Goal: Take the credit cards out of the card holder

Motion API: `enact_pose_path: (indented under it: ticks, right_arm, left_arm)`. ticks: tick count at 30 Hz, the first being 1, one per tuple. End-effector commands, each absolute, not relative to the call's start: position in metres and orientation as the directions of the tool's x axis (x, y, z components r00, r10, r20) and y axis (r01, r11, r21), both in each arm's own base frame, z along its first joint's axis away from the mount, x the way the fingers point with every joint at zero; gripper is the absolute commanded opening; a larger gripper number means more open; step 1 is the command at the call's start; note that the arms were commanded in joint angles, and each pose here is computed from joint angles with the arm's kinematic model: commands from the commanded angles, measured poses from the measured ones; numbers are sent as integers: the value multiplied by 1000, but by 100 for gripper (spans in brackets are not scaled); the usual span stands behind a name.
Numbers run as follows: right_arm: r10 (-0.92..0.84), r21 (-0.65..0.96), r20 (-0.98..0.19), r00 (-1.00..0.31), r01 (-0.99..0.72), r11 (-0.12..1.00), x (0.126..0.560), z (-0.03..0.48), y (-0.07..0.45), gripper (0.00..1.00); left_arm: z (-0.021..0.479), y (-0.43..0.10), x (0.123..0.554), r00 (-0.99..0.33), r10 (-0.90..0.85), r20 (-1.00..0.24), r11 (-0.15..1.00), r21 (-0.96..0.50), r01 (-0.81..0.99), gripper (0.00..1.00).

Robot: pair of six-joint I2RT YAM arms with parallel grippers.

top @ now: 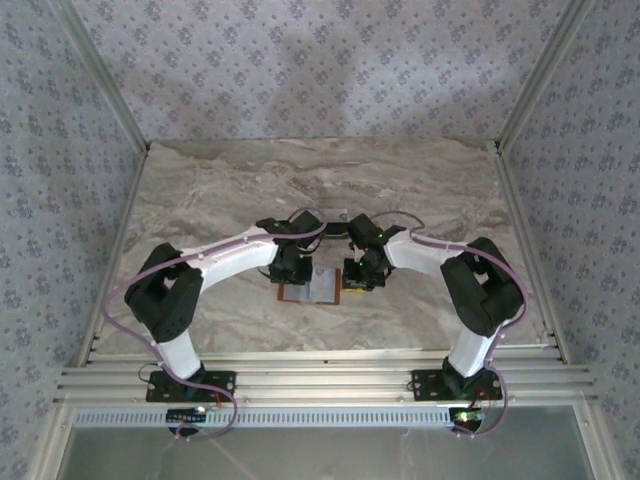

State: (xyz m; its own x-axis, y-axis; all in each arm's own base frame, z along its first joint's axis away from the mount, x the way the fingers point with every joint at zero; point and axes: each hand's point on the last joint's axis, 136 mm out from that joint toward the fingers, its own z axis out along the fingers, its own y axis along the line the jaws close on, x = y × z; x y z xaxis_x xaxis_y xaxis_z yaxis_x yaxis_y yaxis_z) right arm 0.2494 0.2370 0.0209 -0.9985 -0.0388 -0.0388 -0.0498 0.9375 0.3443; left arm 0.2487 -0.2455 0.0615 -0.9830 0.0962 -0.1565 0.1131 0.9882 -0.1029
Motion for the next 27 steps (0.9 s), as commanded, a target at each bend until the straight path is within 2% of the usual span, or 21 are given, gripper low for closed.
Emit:
enact_pose_path:
  ticks: [1, 10, 17, 27]
  right_arm:
    - [-36, 313, -24, -999, -42, 949, 242, 24, 226, 22]
    - [-44, 334, -60, -997, -62, 941, 247, 39, 236, 23]
    - [-45, 330, -75, -996, -67, 941, 248, 46, 238, 23]
    - [-17, 334, -77, -997, -41, 942, 254, 39, 231, 23]
  left_arm:
    - [81, -224, 255, -978, 82, -192, 993, -67, 97, 12]
    - [101, -202, 260, -974, 14, -226, 989, -141, 47, 14]
    - [115, -257, 258, -978, -6, -211, 912, -401, 81, 16]
    - [83, -325, 251, -991, 62, -116, 863, -492, 111, 16]
